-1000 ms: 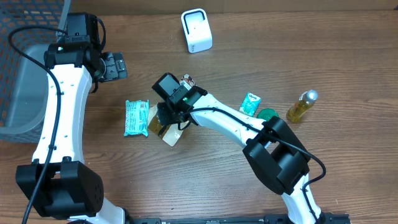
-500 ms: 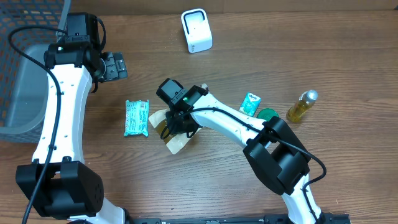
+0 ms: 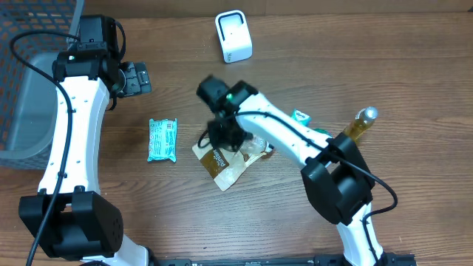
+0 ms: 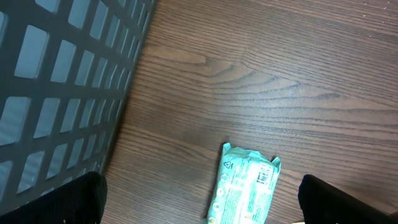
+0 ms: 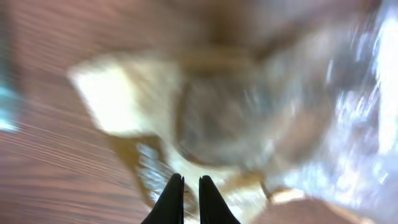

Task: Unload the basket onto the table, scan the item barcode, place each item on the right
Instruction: 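Close the right gripper on the bread bag's flap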

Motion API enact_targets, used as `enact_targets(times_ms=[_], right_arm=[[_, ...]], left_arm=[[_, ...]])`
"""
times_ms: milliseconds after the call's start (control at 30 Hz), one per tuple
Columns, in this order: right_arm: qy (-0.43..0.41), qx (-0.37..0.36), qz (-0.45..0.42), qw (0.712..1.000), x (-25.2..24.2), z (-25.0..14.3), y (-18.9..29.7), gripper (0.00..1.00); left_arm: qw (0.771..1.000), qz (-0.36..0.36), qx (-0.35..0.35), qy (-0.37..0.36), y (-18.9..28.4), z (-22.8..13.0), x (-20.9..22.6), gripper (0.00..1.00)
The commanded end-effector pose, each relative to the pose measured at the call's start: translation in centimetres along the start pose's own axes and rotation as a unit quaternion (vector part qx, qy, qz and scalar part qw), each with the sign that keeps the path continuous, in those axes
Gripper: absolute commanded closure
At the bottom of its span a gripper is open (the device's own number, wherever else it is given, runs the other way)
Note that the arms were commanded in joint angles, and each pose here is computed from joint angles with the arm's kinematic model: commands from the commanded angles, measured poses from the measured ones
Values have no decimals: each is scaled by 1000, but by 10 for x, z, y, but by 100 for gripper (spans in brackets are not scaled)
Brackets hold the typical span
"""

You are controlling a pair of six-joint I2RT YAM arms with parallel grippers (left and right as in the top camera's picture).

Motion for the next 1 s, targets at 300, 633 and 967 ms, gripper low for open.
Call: enact_targets(times_ms=[300,633,967], right_arm=[[57,-126,24,990,39,11,-16,94],[55,-106,-2,993,28,0,-35,91],[52,-82,-17,995,23,-7,-37,91]], left_arm=[[1000,-1,-13,-2,7,3,-2,0],[1000,-1,-13,-2,7,3,-2,0],[1000,-1,-13,-2,7,3,-2,0]])
Point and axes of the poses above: each gripper's point midway between its finger pads, its own y axis back along the fingers, its own x axis along the line the jaws close on, z = x × y, the point moved 10 cm from there along y, back along the fingers
